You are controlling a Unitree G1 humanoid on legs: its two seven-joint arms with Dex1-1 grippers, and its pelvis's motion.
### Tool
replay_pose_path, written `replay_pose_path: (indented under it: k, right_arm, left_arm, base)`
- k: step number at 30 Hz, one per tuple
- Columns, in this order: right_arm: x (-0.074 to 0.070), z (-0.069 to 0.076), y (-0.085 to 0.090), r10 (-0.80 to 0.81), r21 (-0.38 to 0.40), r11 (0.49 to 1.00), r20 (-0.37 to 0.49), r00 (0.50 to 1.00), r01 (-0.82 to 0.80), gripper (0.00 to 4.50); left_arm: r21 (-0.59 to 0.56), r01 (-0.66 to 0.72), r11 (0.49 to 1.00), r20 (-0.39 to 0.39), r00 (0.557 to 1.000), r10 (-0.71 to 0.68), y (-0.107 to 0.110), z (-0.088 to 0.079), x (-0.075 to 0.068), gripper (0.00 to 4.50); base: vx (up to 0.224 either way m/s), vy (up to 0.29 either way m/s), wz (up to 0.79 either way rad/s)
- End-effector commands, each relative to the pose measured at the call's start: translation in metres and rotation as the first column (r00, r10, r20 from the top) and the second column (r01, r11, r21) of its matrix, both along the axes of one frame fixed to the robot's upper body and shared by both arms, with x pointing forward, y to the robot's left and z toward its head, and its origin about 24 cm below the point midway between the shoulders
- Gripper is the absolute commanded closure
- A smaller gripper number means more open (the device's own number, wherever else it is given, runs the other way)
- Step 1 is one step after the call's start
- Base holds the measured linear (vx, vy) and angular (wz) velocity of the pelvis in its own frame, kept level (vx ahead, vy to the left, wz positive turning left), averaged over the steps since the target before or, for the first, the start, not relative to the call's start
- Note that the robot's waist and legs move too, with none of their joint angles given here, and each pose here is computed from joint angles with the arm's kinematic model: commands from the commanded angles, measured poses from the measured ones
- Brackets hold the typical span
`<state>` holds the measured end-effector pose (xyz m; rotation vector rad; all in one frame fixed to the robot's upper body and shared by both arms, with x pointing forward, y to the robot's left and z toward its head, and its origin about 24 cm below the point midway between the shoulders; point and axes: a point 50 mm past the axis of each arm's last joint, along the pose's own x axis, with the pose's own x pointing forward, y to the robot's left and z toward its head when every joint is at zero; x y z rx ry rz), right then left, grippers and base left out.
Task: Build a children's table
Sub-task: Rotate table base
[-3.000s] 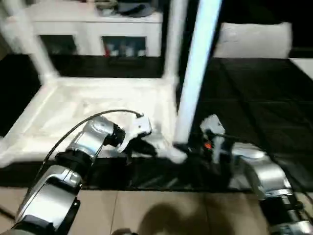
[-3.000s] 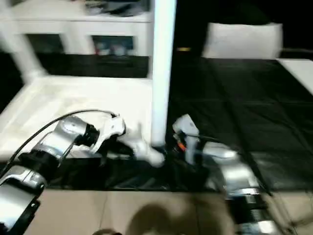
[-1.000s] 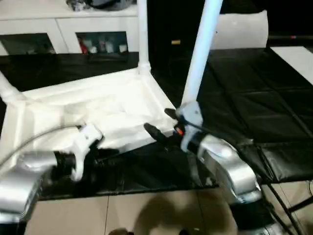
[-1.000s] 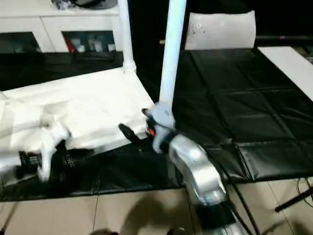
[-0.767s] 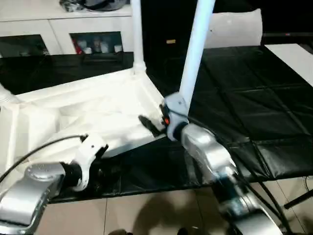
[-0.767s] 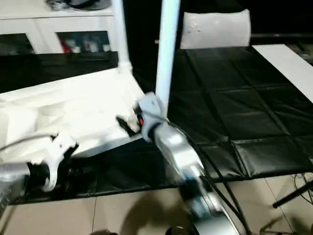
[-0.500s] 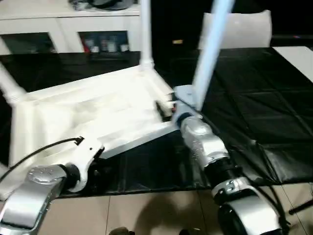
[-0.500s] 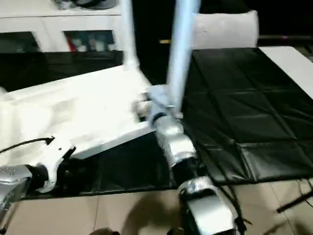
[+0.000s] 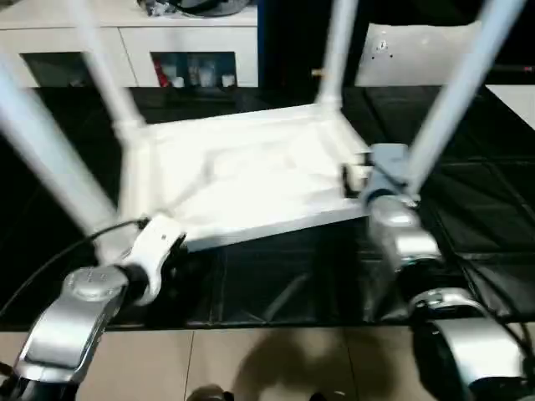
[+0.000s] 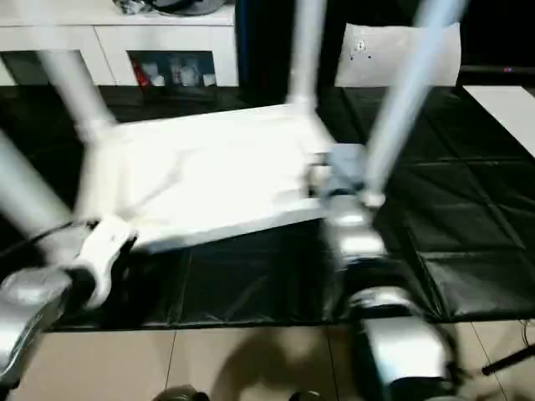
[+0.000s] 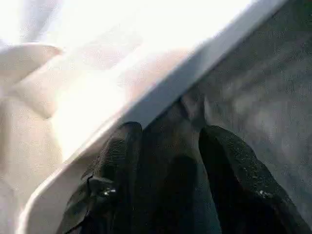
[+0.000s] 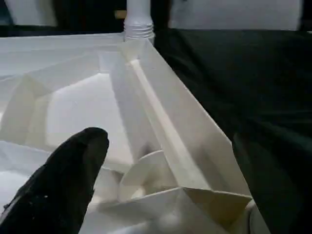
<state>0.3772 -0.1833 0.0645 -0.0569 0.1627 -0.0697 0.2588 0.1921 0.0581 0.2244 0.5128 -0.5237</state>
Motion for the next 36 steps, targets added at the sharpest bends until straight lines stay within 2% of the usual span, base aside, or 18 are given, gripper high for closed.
replay_pose_path:
  k: [1, 4, 7, 10, 11, 12, 14, 16, 18, 19, 20, 22, 25, 28, 31, 33, 36]
  right_arm:
    - [0.000, 0.010, 0.005, 0.136, 0.020, 0.990, 0.077, 0.988, -0.138, 0.00]
    - [-0.006, 0.008, 0.014, 0.283, 0.031, 0.957, 0.095, 0.954, -0.287, 0.00]
    - [-0.023, 0.002, 0.029, 0.423, 0.047, 0.901, 0.119, 0.898, -0.431, 0.00]
    - [-0.040, -0.003, 0.040, 0.550, 0.049, 0.828, 0.131, 0.825, -0.559, 0.00]
    - [-0.052, -0.003, 0.046, 0.614, 0.040, 0.780, 0.144, 0.776, -0.624, 0.00]
    - [-0.058, -0.003, 0.048, 0.648, 0.028, 0.753, 0.147, 0.748, -0.658, 0.00]
    - [-0.065, -0.002, 0.051, 0.684, 0.013, 0.721, 0.146, 0.715, -0.693, 0.00]
    - [-0.073, -0.005, 0.053, 0.723, 0.030, 0.683, 0.115, 0.681, -0.730, 0.00]
    - [-0.082, -0.008, 0.055, 0.763, 0.053, 0.639, 0.084, 0.641, -0.767, 0.00]
    - [-0.089, -0.009, 0.057, 0.791, 0.063, 0.604, 0.073, 0.607, -0.794, 0.00]
    - [-0.091, -0.009, 0.058, 0.798, 0.065, 0.595, 0.072, 0.599, -0.801, 0.00]
    - [-0.101, -0.009, 0.062, 0.829, 0.088, 0.550, 0.064, 0.556, -0.830, 0.00]
    - [-0.105, -0.010, 0.064, 0.835, 0.103, 0.541, 0.054, 0.548, -0.835, 0.00]
    - [-0.107, -0.011, 0.067, 0.841, 0.108, 0.533, 0.035, 0.539, -0.839, 0.00]
    - [-0.105, -0.012, 0.067, 0.831, 0.102, 0.552, 0.012, 0.555, -0.828, 0.00]
    - [-0.105, -0.014, 0.067, 0.823, 0.101, 0.564, 0.000, 0.567, -0.819, 0.00]
    - [-0.104, -0.015, 0.066, 0.814, 0.105, 0.579, -0.011, 0.581, -0.809, 0.00]
  left_arm:
    - [-0.055, -0.036, 0.998, 0.061, 0.997, 0.040, 0.000, 0.006, 0.002, 2.12]
    - [-0.119, -0.021, 0.993, 0.115, 0.993, 0.035, -0.006, 0.006, -0.002, 2.12]
    - [-0.226, -0.050, 0.973, 0.177, 0.980, 0.092, -0.008, 0.004, -0.010, 2.02]
    - [-0.248, -0.089, 0.965, 0.206, 0.968, 0.142, -0.004, -0.004, -0.022, 1.93]
    - [-0.286, -0.126, 0.950, 0.224, 0.955, 0.194, 0.001, -0.008, -0.030, 1.93]
    - [-0.295, -0.142, 0.945, 0.234, 0.948, 0.215, 0.004, -0.010, -0.037, 1.93]
    - [-0.292, -0.160, 0.943, 0.250, 0.939, 0.237, 0.007, -0.013, -0.044, 1.93]
    - [-0.301, -0.202, 0.932, 0.268, 0.920, 0.285, 0.011, -0.015, -0.050, 1.93]
    - [-0.293, -0.260, 0.920, 0.291, 0.893, 0.344, 0.016, -0.018, -0.056, 1.93]
    - [-0.271, -0.324, 0.907, 0.321, 0.857, 0.402, 0.021, -0.020, -0.062, 1.85]
    - [-0.264, -0.341, 0.902, 0.330, 0.847, 0.417, 0.023, -0.020, -0.063, 1.75]
    - [-0.270, -0.418, 0.868, 0.386, 0.779, 0.495, 0.032, -0.019, -0.067, 1.56]
    - [-0.283, -0.430, 0.857, 0.403, 0.758, 0.513, 0.036, -0.017, -0.065, 1.37]
    - [-0.289, -0.447, 0.847, 0.421, 0.735, 0.532, 0.043, -0.014, -0.056, 1.09]
    - [-0.286, -0.501, 0.817, 0.444, 0.686, 0.576, 0.055, -0.008, -0.047, 0.96]
    - [-0.289, -0.522, 0.802, 0.458, 0.660, 0.595, 0.061, -0.003, -0.043, 0.65]
    - [-0.295, -0.503, 0.812, 0.469, 0.665, 0.582, 0.062, 0.000, -0.038, 0.51]
  base:
    - [0.000, 0.000, 0.00]
    - [0.000, 0.000, 0.00]
    - [0.000, 0.000, 0.00]
    - [0.000, 0.000, 0.00]
    - [0.000, 0.000, 0.00]
    - [0.000, 0.000, 0.00]
    - [0.000, 0.000, 0.00]
    - [0.000, 0.000, 0.00]
    - [0.000, 0.000, 0.00]
    - [0.000, 0.000, 0.00]
    - [0.000, 0.000, 0.00]
    - [0.000, 0.000, 0.00]
    - [0.000, 0.000, 0.00]
    - [0.000, 0.000, 0.00]
    - [0.000, 0.000, 0.00]
    - [0.000, 0.000, 0.00]
    - [0.000, 0.000, 0.00]
